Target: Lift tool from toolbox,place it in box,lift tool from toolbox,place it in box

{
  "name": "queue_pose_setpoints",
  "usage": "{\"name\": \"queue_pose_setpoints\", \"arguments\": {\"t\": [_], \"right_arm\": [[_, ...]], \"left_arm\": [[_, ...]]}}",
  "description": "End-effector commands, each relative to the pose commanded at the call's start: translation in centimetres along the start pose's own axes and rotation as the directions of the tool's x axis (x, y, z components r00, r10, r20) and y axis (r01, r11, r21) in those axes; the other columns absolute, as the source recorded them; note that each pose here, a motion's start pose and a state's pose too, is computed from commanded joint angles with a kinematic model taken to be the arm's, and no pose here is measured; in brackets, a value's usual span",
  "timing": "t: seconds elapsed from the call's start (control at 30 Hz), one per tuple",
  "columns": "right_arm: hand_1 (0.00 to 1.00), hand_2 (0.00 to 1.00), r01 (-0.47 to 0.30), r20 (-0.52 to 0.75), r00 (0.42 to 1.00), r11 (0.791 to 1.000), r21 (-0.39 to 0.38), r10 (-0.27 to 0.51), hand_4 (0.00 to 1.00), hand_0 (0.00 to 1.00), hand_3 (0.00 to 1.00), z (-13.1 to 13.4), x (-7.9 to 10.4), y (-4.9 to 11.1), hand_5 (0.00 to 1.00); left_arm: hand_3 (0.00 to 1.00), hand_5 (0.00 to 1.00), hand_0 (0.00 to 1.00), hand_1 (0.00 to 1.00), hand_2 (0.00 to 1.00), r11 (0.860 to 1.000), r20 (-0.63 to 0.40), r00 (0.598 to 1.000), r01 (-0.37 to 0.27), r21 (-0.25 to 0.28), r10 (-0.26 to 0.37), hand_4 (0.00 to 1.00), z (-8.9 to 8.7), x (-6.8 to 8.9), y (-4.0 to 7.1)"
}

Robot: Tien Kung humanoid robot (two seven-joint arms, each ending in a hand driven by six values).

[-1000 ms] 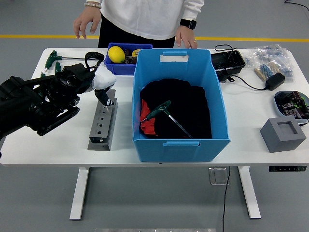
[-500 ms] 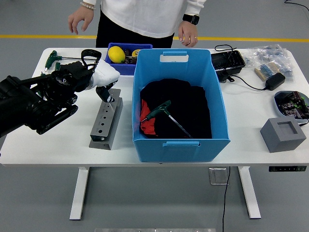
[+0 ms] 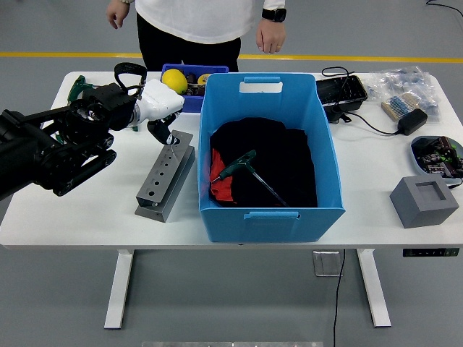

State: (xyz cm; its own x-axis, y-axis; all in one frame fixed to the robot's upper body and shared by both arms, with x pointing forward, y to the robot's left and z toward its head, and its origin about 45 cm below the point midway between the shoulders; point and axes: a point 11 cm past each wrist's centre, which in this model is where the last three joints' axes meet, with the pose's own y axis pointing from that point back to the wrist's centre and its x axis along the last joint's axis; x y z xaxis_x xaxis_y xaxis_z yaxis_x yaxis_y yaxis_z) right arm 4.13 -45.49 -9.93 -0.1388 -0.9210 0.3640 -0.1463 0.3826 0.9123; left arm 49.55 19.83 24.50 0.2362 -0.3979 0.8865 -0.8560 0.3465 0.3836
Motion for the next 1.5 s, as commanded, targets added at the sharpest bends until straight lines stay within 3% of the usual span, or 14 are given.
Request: {"name": "queue_pose_setpoints", "arguments": {"t": [0.37,0.77,1.23,1.5], "right_arm": [[0.640,0.716,0.001,-0.003,1.000,1.000,-0.009,-0.001,0.773,0.673,0.571,0.5,0.0,0.0,0.716],[0.640,0.716,0.002,0.005,1.000,1.000,-0.015,-0.002,0.773,0.673,0.571,0.8,-0.1,0.0,0.715],[0.641,0.717,0.005,0.006,1.000,1.000,-0.021,-0.005,0.774,0.673,0.572,1.1,-0.1,0.0,0.713],[0.641,0.717,0.005,0.003,1.000,1.000,-0.021,-0.005,0.775,0.673,0.572,1.0,-0.1,0.0,0.715]], "left_arm": [[0.075,0.448,0.203,0.039,0.067,1.000,0.047,0.999,-0.007,-0.006,0.007,0.775,0.9,1.9,0.2],[0.075,0.444,0.204,0.040,0.067,0.999,0.030,0.999,-0.044,0.014,0.043,0.767,0.1,4.4,0.9],[0.074,0.450,0.207,0.040,0.067,0.990,-0.095,0.986,-0.141,-0.002,0.140,0.763,0.1,8.0,2.6],[0.073,0.444,0.207,0.040,0.066,0.977,-0.063,0.977,-0.206,-0.054,0.203,0.758,1.9,11.1,3.6]]}}
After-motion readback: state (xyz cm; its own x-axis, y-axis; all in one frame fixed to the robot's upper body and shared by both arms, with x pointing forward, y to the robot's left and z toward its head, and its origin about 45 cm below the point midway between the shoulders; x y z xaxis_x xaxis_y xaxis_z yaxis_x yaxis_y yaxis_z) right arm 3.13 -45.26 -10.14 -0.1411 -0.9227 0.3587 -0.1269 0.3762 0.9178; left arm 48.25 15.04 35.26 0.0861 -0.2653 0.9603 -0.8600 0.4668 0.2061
